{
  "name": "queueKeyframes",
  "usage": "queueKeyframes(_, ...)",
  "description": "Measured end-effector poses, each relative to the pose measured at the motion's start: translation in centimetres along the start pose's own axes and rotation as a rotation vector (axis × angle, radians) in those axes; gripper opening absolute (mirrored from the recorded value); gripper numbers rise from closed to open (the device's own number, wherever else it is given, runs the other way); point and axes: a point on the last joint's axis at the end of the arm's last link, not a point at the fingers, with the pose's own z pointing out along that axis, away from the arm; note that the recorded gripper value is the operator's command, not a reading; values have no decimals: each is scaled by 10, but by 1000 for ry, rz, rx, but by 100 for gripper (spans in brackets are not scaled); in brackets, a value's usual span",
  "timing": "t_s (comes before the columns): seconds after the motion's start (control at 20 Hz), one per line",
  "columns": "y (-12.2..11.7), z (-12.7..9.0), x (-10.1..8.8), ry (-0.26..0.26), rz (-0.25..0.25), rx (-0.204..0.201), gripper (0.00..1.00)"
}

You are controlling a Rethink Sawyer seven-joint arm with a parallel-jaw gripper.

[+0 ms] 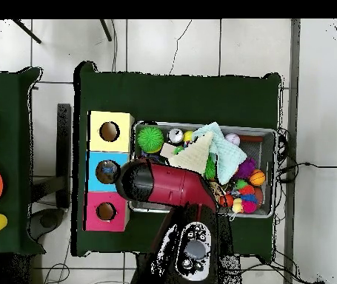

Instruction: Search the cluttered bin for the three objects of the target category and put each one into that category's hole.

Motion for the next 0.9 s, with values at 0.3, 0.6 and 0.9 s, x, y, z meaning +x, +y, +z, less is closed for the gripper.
queueKeyframes(0.3, 25, 39, 21, 39, -65, 21, 100)
queueKeyframes(0.6, 37, 56, 39, 71, -96, 31, 100)
queueKeyframes(0.9, 33, 57, 37, 72, -89, 32, 100)
